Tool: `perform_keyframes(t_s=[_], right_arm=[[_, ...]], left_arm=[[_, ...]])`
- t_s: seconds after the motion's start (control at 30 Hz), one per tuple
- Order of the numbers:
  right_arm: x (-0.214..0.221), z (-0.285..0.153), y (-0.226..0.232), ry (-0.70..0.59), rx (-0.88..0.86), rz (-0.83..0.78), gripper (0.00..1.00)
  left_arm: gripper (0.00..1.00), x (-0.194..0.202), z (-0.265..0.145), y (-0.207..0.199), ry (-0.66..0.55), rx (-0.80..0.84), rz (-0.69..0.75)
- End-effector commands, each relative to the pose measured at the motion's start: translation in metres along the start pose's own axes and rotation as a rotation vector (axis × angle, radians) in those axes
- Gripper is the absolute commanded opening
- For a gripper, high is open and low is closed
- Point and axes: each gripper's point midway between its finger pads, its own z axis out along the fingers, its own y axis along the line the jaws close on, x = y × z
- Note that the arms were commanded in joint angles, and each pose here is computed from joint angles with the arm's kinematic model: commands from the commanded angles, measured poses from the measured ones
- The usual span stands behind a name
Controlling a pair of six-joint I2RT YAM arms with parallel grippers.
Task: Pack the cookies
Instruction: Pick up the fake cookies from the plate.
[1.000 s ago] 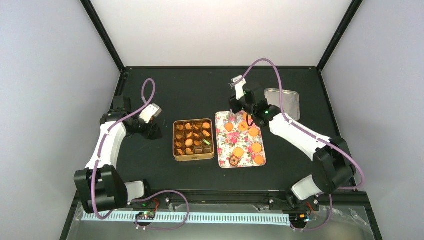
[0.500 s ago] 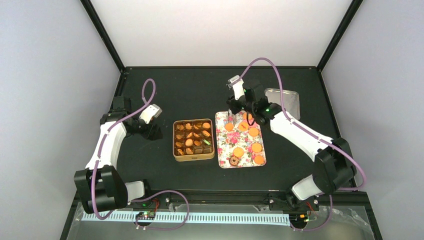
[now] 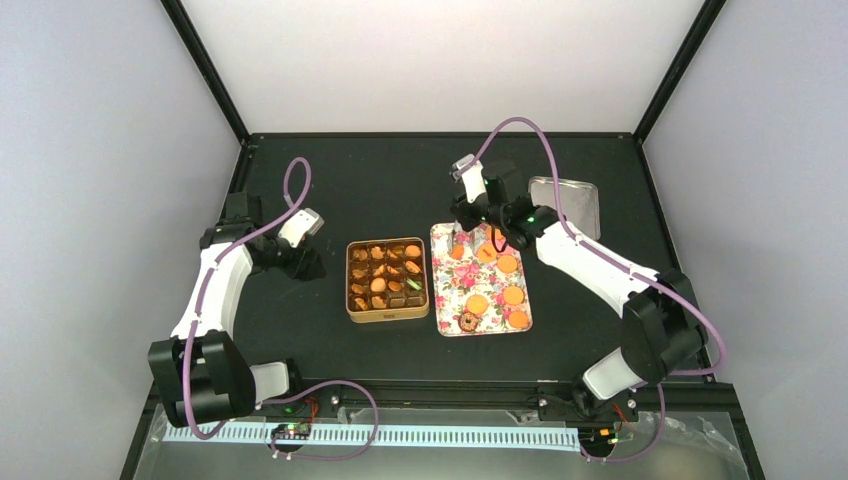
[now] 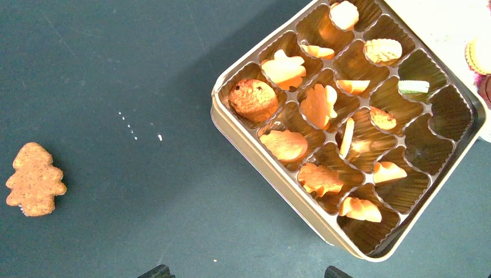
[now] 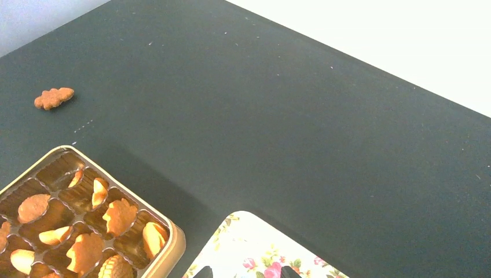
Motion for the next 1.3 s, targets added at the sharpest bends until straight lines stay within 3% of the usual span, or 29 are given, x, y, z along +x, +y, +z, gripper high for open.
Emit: perform_keyframes(t_s=[0.0, 0.37, 0.63, 0.77, 1.0, 1.27], right_arm=[[-0.005, 0.001, 0.000, -0.030, 0.003, -0.023, 0.30], [0.004, 0.010, 0.006, -0.030, -0.040, 0.034, 0.28], [0.004, 0.010, 0.003, -0.059, -0.022, 0.073, 0.14], [-0.005, 0.000, 0.001, -0.093, -0.009, 0.073, 0.01], [-0.036, -0.030, 0.009, -0.173, -0.025, 0.044, 0.01], [-0.055, -0.068, 0.063, -0.213, -0.109, -0.049, 0.01]], left_arm=[[0.69, -0.009, -0.010, -0.002, -0.029, -0.001, 0.027], [0.69, -0.008, -0.010, -0.001, -0.027, -0.003, 0.027], [0.69, -0.007, -0.011, 0.000, -0.025, -0.013, 0.029], [0.69, -0.007, -0.011, 0.000, -0.026, -0.011, 0.025], [0.69, -0.009, -0.011, 0.000, -0.032, -0.006, 0.024], [0.70, -0.009, -0.011, 0.001, -0.031, -0.009, 0.022]])
